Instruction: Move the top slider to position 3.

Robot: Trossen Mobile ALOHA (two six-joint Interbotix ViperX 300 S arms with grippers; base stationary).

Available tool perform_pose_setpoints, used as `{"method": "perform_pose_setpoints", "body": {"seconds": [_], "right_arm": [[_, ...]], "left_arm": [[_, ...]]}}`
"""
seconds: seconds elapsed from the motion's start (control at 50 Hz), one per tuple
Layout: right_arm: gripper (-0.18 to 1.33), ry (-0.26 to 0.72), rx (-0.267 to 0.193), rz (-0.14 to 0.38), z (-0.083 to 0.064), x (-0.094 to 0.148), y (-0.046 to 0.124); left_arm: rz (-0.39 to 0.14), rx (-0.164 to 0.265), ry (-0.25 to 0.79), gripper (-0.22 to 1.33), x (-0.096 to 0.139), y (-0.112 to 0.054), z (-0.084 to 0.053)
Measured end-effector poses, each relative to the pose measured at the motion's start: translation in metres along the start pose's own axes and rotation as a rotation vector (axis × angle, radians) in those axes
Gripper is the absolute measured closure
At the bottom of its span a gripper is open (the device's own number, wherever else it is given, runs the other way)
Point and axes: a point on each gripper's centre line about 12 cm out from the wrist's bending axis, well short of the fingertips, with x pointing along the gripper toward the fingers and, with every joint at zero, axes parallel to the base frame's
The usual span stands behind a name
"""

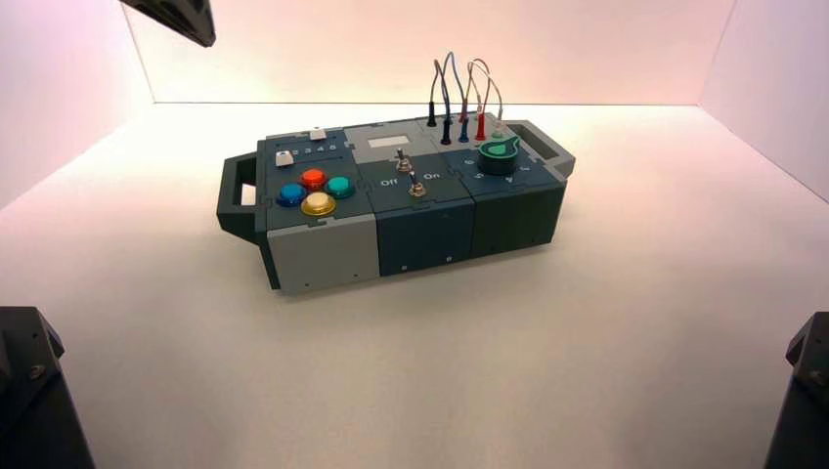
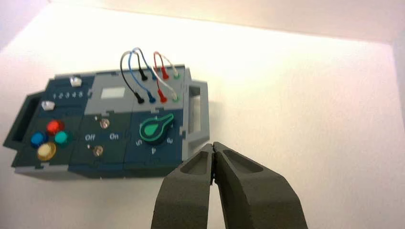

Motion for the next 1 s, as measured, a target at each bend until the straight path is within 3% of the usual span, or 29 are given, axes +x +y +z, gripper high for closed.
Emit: {"method": "perform_pose_setpoints", "body": {"seconds": [0.28,0.5,0.7,1.0], "right_arm": [[1.29,0.074,0.001,-0.002,0.0,0.012,0.0],[1.29,0.07,0.002,-0.004,0.001,0.011,0.0],[1.29,0.069,0.0,-0.002,0.001,0.011,0.0],[1.29,0.066,0.001,-0.004,0.001,0.01,0.0]], "left_arm": [[-0.016,0.067,0.02,1.28,0.016,-0.01,0.023],[-0.044,0.139,0.068,1.28,0.05,-0.032,0.05],[-0.05,0.156,0.147,1.28,0.086,-0.04,0.062],[-0.051,0.173,0.191,1.28,0.118,-0.042,0.079]]}}
